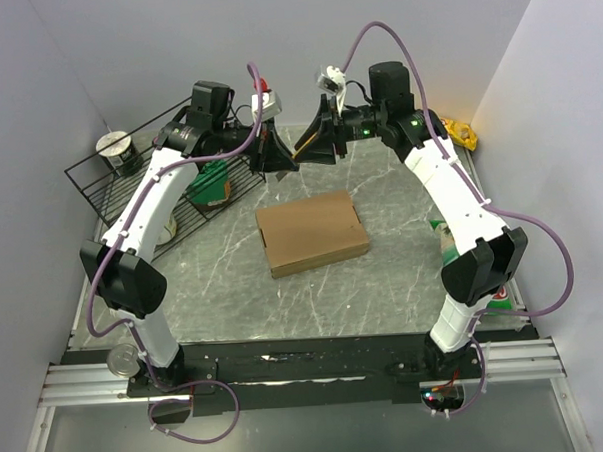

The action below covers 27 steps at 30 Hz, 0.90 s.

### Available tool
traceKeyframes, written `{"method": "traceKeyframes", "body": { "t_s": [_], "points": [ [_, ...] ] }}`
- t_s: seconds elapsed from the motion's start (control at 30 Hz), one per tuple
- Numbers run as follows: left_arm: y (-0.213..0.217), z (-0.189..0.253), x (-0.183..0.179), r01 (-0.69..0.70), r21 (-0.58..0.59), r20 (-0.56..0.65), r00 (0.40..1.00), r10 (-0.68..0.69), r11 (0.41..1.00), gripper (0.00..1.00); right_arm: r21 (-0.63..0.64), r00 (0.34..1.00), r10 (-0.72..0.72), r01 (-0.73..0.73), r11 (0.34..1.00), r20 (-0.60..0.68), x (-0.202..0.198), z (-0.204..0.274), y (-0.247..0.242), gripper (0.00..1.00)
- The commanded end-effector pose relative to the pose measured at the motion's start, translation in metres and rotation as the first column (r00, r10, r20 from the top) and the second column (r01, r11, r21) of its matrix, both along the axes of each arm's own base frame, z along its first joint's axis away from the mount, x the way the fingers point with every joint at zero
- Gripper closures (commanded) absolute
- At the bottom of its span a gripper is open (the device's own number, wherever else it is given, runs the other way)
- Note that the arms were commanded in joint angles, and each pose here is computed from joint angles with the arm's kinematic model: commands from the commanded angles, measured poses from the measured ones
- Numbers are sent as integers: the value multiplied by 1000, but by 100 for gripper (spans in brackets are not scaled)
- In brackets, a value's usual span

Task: Unpack the express box

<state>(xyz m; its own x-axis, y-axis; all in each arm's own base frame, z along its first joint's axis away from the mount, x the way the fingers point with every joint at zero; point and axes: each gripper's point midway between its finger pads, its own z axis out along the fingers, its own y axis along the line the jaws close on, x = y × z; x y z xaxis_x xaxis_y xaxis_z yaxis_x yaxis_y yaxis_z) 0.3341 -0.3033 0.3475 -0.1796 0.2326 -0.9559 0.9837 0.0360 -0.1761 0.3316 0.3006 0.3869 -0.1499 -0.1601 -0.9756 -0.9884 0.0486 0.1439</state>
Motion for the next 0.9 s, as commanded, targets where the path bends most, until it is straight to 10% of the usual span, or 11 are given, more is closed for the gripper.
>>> {"method": "traceKeyframes", "body": {
  "t_s": [0.0,0.37,0.63,0.87],
  "points": [
    [-3,22,-4,29,-37,80,996,-26,999,99,-4,999,6,-5,1000,38,-4,7,3,53],
    [-2,21,-4,23,-40,76,997,-20,999,99,-20,999,20,-19,1000,41,-8,0,1,78],
    [-2,21,-3,19,-37,75,997,-16,999,99,-42,998,29,-27,999,61,-12,-5,-2,69],
    [-2,21,-2,13,-37,73,997,-10,999,99,-51,997,47,-44,998,65,-15,-8,-3,82]
  ]
}}
